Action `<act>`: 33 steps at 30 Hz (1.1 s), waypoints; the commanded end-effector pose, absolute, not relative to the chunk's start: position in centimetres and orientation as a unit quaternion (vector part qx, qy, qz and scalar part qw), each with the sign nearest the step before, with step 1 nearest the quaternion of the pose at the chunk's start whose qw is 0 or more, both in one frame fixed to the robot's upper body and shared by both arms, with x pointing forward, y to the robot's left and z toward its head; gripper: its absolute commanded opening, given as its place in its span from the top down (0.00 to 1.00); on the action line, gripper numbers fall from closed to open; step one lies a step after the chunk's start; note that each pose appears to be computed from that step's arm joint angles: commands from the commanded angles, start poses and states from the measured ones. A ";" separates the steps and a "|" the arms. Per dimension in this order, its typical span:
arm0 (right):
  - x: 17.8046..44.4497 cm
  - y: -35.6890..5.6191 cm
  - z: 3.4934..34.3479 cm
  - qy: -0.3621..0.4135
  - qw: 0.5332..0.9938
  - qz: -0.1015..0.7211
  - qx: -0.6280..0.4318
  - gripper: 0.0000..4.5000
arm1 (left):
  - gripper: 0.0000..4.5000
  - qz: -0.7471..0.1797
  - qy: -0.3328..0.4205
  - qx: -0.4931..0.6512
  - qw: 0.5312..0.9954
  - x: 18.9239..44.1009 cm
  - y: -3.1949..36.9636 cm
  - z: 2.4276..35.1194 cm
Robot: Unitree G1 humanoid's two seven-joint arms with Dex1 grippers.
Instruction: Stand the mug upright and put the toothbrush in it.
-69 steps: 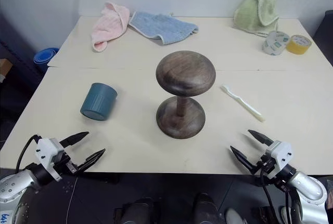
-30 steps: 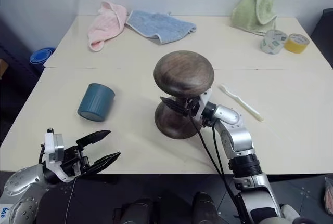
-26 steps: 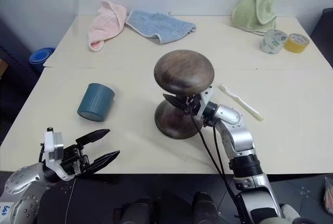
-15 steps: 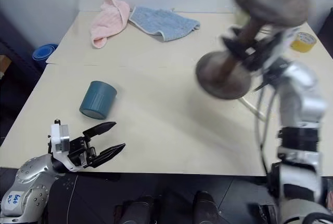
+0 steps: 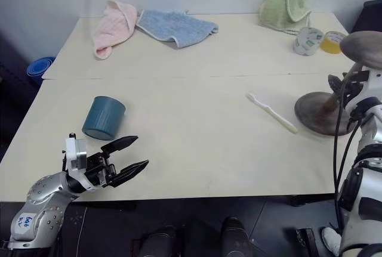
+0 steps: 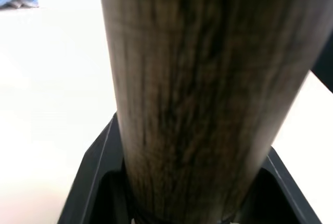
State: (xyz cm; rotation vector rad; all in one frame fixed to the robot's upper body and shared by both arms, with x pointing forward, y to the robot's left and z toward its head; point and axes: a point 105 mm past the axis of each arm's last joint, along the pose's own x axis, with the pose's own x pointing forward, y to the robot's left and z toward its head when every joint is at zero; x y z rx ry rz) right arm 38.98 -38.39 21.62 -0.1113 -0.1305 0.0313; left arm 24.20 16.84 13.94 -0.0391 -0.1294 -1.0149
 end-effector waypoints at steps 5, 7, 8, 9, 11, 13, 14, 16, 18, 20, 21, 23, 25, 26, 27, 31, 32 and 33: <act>36.4 -41.4 24.0 -0.109 0.991 -0.013 -0.072 0.01 | 0.00 -0.475 -0.075 0.000 0.877 24.2 17.4 14.9; 35.6 -41.9 23.8 -0.107 0.992 -0.005 -0.060 0.01 | 0.00 -0.476 -0.073 -0.003 0.877 24.2 17.4 14.8; 35.1 -42.2 23.6 -0.105 0.992 -0.003 -0.072 0.01 | 0.00 -0.477 -0.071 -0.004 0.876 24.2 17.4 14.8; 34.5 -42.5 23.3 -0.104 0.991 0.000 -0.079 0.01 | 0.00 -0.478 -0.070 -0.006 0.876 24.1 17.4 14.8; 33.3 -43.0 22.6 -0.104 0.991 0.009 -0.087 0.01 | 0.00 -0.480 -0.067 -0.008 0.875 24.1 17.5 14.6; 32.1 -43.3 21.2 -0.094 0.992 0.024 -0.081 0.01 | 0.00 -0.478 -0.062 -0.011 0.876 24.2 17.6 14.4; 31.6 -43.3 20.6 -0.093 0.992 0.031 -0.081 0.01 | 0.00 -0.478 -0.060 -0.012 0.876 24.2 17.7 14.3; 30.5 -43.1 19.4 -0.090 0.992 0.039 -0.085 0.01 | 0.00 -0.476 -0.057 -0.013 0.877 24.4 17.8 14.1; 29.5 -42.4 18.3 -0.089 0.991 0.057 -0.088 0.01 | 0.00 -0.472 -0.056 -0.012 0.880 24.4 18.0 14.0; 28.0 -40.2 17.4 -0.099 0.986 0.105 -0.080 0.01 | 0.00 -0.452 -0.060 -0.006 0.890 24.7 18.7 14.0; 27.3 -38.8 17.0 -0.096 0.984 0.131 -0.077 0.01 | 0.00 -0.437 -0.064 -0.004 0.897 24.9 19.3 14.1; 26.2 -35.7 16.4 -0.088 0.976 0.179 -0.083 0.01 | 0.00 -0.408 -0.066 -0.005 0.911 25.1 20.5 14.2; 24.9 -30.9 15.8 -0.079 0.952 0.264 -0.135 0.01 | 0.00 -0.381 -0.053 -0.017 0.923 24.4 22.3 14.1; 24.4 -29.1 15.9 -0.085 0.943 0.291 -0.140 0.01 | 0.00 -0.369 -0.045 -0.013 0.928 23.8 23.1 13.9; 24.3 -27.5 16.2 -0.097 0.935 0.309 -0.143 0.01 | 0.00 -0.348 -0.038 -0.003 0.937 23.3 24.3 13.6; 23.9 -22.7 16.6 -0.129 0.912 0.372 -0.118 0.01 | 0.00 -0.237 0.012 0.016 0.971 21.0 31.0 12.4; 23.8 -21.8 16.7 -0.136 0.906 0.383 -0.115 0.01 | 0.00 -0.208 0.024 0.019 0.978 20.5 32.6 12.2; 23.6 -20.9 16.6 -0.137 0.898 0.402 -0.111 0.01 | 0.00 -0.173 0.046 0.023 0.984 20.1 34.3 11.7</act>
